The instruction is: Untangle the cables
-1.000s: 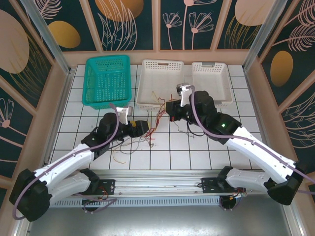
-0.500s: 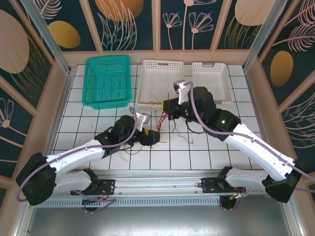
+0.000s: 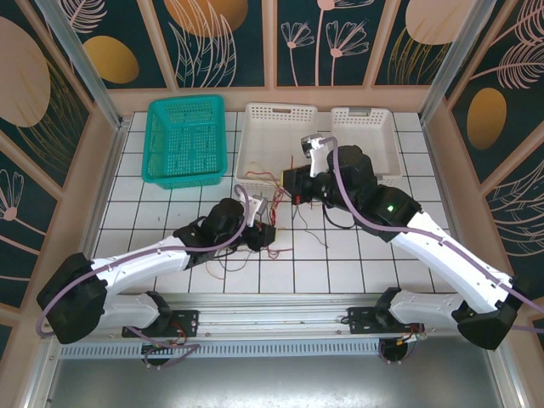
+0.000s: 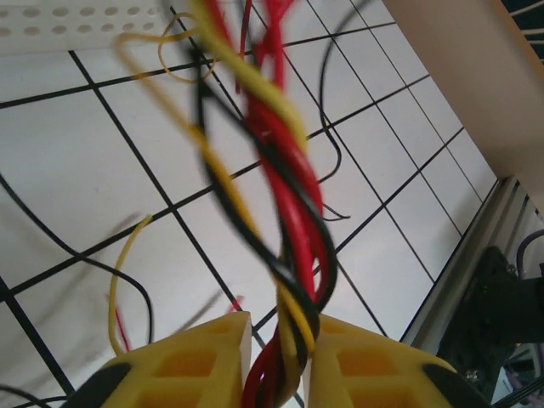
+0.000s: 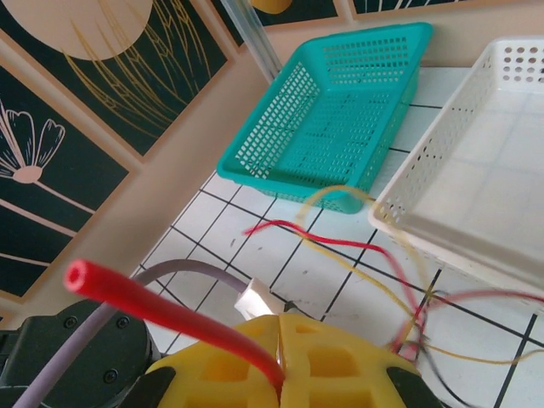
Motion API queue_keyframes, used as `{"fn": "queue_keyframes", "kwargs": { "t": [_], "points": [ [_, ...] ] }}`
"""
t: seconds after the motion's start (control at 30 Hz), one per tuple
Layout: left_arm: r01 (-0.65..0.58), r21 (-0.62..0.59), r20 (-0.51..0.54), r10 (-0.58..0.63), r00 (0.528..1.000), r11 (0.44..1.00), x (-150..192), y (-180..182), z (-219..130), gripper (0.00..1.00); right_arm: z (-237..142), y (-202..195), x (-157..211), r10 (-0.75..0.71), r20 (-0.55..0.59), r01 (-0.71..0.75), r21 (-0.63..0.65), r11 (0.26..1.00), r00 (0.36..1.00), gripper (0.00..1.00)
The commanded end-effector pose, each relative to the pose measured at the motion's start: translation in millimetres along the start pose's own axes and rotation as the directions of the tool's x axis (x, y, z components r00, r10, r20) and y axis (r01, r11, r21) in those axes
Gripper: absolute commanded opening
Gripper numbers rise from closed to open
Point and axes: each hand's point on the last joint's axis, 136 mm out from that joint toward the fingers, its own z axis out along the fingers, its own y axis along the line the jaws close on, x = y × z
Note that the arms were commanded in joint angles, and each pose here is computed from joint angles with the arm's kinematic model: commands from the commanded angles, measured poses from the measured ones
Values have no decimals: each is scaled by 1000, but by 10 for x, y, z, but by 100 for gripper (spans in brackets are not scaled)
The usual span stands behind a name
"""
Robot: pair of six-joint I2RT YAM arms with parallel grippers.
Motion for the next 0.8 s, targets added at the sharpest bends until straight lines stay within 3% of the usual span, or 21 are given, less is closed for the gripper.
{"fn": "queue_keyframes", "kwargs": {
  "t": [0.0, 0.1, 0.37, 0.47, 0.63, 0.67, 0.77],
  "points": [
    [-20, -9, 12, 20, 1000, 1000, -57, -31, -28, 9, -193, -5, -284, -25, 92, 20, 52, 998, 995, 0],
    [-25, -15, 2, 25, 1000, 1000, 7, 2, -54, 0, -331, -165, -435, -12, 155, -5, 113, 994, 988, 0],
    [-13, -28, -64, 11, 998, 1000, 337, 147, -111, 0, -765, -507, -904, 31, 295, -85, 173, 981, 955, 0],
    [-3, -1, -56, 3, 998, 1000, 362, 110, -147, 0, -734, -516, -888, 23, 269, -70, 164, 984, 963, 0],
    [-2, 135, 42, -4, 999, 991, 200, -154, -278, 0, -373, -511, -509, 52, 120, -62, 79, 995, 991, 0],
    [-1, 162, 60, -9, 998, 987, 170, -203, -303, 0, -335, -488, -439, 59, 105, -65, 49, 997, 993, 2],
    [-7, 229, 94, -15, 995, 973, 110, -332, -369, 0, -340, -388, -301, 74, 108, -69, -45, 997, 991, 25]
  ]
}}
